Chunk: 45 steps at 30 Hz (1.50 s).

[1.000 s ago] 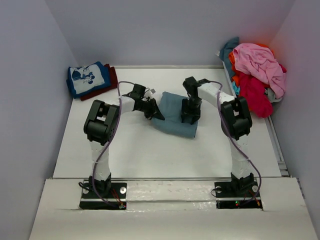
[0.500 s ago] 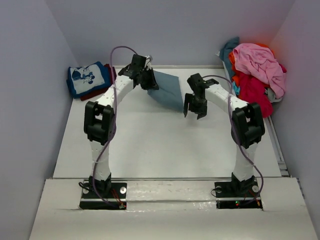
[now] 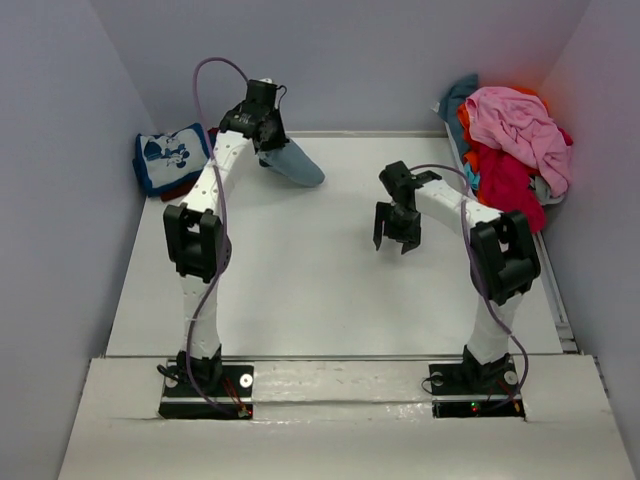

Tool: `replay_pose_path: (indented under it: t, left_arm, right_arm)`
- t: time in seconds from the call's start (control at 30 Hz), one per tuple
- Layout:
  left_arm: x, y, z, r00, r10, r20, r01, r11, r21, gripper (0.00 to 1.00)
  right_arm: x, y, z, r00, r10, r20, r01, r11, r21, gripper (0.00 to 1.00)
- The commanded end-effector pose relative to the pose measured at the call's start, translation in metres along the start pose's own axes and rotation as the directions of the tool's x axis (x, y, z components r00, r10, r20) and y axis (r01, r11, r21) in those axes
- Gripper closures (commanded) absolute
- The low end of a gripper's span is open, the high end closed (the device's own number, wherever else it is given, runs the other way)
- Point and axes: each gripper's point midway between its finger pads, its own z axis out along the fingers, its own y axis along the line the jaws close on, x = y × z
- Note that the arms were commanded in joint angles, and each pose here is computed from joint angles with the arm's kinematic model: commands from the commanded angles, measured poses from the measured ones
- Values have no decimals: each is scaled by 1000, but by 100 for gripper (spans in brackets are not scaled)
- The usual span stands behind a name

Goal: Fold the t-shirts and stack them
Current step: Put the neatly folded tshirt into the corner of the board with the left arm

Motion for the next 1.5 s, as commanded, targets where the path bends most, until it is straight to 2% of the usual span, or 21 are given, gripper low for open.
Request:
replay_pose_path:
  t: [0.0, 0.07, 0.3, 0.47, 0.6, 0.77, 0.93, 1.03, 1.13, 1.23, 1.47]
  left_arm:
    - [-56, 22, -25, 986, -35, 162, 45, 997, -62, 95]
    - [-60, 29, -26, 984, -38, 172, 53, 995, -82, 94]
    - [-102, 67, -39, 947, -78, 311, 146, 968, -203, 95]
    - [-109, 103, -37, 942, -112, 316, 195, 949, -248, 95]
    - [-114, 103, -33, 950, -86, 300, 149, 970, -194, 95]
    - [-140, 128, -46, 915, -88, 393, 198, 948, -250, 95]
    - [-173, 109, -64, 879, -31, 477, 111, 984, -142, 95]
    - [-183, 109, -71, 861, -9, 508, 98, 984, -150, 95]
    - [-194, 125, -83, 830, -4, 558, 146, 967, -210, 95]
    - [-217, 122, -105, 767, 9, 641, 156, 967, -201, 95]
    - [-248, 123, -152, 663, 33, 748, 191, 958, -212, 95]
  right_arm:
    - [-7, 9, -16, 998, -14, 64, 17, 999, -52, 28]
    - [-8, 9, -17, 998, -14, 67, 18, 998, -55, 28]
    - [6, 15, -12, 999, -24, 27, 26, 996, -88, 29]
    - [10, 12, -9, 1000, -26, 17, 27, 996, -87, 29]
    - [10, 13, -11, 1000, -23, 17, 24, 996, -89, 29]
    - [12, 10, -8, 1000, -21, 17, 22, 996, -82, 29]
    - [20, 4, -7, 1000, -20, 9, 20, 997, -68, 29]
    - [23, 1, -6, 1000, -20, 3, 20, 998, -57, 29]
    - [24, 0, -8, 1000, -17, 2, 17, 998, -55, 29]
    - [24, -3, -10, 1000, -16, 10, 17, 999, -44, 29]
    - [25, -1, -14, 1000, -22, 13, 23, 999, -41, 29]
